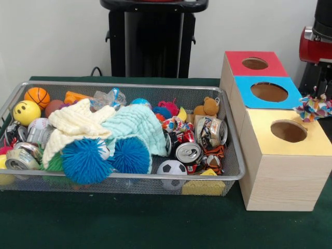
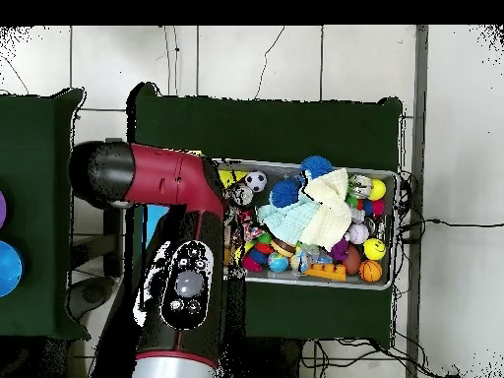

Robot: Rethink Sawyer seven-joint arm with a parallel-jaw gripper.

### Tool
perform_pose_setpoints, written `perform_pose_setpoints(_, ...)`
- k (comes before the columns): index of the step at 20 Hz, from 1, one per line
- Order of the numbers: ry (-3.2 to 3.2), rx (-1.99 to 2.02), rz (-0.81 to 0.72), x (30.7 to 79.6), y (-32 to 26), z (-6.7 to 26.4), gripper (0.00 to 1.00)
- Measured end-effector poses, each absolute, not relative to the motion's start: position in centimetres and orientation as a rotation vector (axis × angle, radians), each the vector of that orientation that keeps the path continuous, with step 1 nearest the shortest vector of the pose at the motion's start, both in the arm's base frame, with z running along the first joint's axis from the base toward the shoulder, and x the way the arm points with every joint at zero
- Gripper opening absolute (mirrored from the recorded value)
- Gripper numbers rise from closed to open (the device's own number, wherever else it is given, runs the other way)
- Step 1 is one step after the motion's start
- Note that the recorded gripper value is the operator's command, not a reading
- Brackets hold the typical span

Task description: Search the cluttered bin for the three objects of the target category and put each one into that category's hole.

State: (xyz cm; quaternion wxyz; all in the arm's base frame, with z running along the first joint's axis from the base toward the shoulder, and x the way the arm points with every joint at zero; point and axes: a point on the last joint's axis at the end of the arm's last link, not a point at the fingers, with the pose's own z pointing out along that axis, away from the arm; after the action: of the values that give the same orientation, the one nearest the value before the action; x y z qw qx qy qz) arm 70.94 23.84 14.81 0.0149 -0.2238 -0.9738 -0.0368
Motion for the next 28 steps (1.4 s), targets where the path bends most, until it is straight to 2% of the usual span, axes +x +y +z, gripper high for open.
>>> perform_pose_setpoints(21, -3.013, -0.777, -0.108, 72.1, 19.8, 14.5, 0.00)
perform_pose_setpoints(28, -3.029, -0.800, -0.094, 72.5, 18.7, 13.2, 0.00)
